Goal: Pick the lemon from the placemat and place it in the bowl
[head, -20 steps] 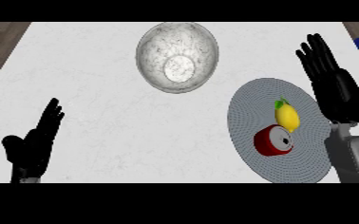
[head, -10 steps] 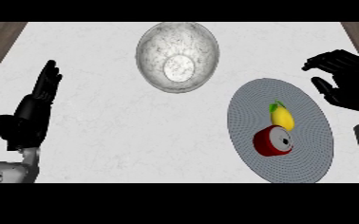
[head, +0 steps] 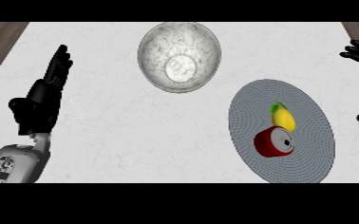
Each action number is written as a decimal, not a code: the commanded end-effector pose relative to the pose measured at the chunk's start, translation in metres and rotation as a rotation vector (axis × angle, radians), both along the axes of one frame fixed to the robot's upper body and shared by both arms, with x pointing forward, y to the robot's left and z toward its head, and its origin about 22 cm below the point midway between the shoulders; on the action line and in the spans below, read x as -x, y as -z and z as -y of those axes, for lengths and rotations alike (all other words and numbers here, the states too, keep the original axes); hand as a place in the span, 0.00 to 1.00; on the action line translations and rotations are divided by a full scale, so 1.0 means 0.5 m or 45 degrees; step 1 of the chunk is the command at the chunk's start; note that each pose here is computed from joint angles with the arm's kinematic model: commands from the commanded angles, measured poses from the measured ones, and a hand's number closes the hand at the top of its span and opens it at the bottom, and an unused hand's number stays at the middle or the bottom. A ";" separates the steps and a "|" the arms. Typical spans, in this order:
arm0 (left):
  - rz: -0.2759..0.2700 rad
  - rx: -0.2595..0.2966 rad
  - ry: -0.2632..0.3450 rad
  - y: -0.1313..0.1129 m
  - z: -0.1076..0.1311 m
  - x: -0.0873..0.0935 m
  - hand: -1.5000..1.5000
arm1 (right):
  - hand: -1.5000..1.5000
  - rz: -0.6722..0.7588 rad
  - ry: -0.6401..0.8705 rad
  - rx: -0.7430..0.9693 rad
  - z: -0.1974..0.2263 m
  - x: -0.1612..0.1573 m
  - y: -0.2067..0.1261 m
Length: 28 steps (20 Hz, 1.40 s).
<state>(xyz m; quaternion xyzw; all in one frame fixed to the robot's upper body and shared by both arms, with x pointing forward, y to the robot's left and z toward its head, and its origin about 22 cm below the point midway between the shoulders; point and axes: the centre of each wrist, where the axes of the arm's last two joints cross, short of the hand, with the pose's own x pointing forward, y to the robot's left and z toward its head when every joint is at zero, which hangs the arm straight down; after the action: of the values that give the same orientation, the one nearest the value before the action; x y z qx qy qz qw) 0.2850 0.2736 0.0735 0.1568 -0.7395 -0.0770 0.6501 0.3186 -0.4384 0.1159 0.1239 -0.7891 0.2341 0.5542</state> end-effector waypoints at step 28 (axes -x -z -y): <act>-0.041 -0.031 -0.019 0.002 0.018 -0.011 0.50 | 0.00 0.002 -0.635 1.306 -0.153 -0.088 -0.030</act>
<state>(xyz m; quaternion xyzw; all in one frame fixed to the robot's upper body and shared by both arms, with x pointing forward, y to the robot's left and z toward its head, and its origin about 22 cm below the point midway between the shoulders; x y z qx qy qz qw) 0.2881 0.2623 0.0754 0.1668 -0.7306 -0.0808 0.6572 0.3547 -0.3470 0.1250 -0.0151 -0.5632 0.6805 0.4685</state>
